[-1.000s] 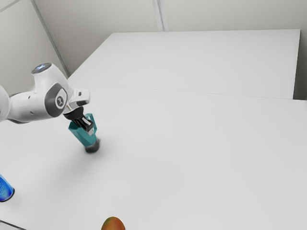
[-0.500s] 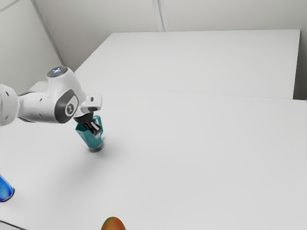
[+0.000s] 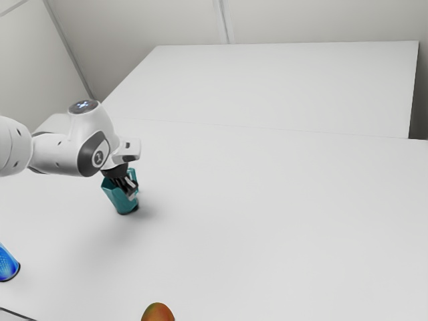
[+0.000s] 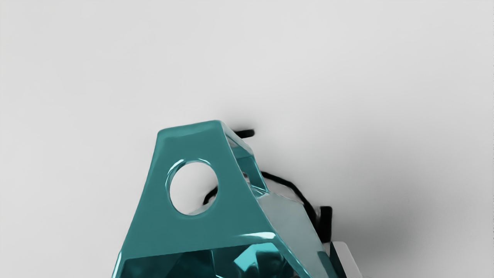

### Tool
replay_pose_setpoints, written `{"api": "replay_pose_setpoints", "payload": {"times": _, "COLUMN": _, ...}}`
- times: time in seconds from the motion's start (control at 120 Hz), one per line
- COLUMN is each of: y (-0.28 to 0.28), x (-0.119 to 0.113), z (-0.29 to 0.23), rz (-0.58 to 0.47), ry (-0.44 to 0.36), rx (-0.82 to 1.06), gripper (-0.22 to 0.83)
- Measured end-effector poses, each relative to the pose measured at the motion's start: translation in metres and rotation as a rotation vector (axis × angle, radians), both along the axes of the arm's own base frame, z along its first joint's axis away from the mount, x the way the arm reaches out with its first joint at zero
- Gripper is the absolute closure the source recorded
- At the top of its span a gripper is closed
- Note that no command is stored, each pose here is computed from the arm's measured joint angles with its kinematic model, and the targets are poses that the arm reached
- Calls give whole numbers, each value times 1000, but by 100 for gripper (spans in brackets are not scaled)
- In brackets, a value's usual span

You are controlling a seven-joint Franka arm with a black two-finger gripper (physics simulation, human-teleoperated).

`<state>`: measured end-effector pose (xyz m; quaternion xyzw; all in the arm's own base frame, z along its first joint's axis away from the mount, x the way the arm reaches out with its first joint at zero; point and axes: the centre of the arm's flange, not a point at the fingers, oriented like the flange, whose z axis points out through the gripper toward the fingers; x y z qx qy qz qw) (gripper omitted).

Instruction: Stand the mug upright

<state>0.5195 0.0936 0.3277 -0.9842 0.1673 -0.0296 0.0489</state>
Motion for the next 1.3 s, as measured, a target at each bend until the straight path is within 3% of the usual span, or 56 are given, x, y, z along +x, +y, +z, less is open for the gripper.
{"api": "replay_pose_setpoints", "payload": {"times": 0.067, "y": 1, "x": 0, "z": 0, "rz": 5, "ry": 1, "rx": 1, "gripper": 77}}
{"api": "replay_pose_setpoints", "payload": {"times": 0.3, "y": 9, "x": 0, "z": 7, "rz": 15, "ry": -6, "rx": -5, "gripper": 29}}
{"api": "replay_pose_setpoints", "payload": {"times": 0.475, "y": 8, "x": 5, "z": 22, "rz": -1, "ry": -29, "rx": -3, "gripper": 13}}
{"api": "replay_pose_setpoints", "payload": {"times": 0.758, "y": 6, "x": 14, "z": 58, "rz": -13, "ry": -79, "rx": -4, "gripper": 3}}
{"api": "replay_pose_setpoints", "payload": {"times": 1.033, "y": 1, "x": 29, "z": 140, "rz": -3, "ry": -146, "rx": -15, "gripper": 1}}
{"api": "replay_pose_setpoints", "payload": {"times": 1.3, "y": -3, "x": 36, "z": 243, "rz": 30, "ry": -155, "rx": -8, "gripper": 0}}
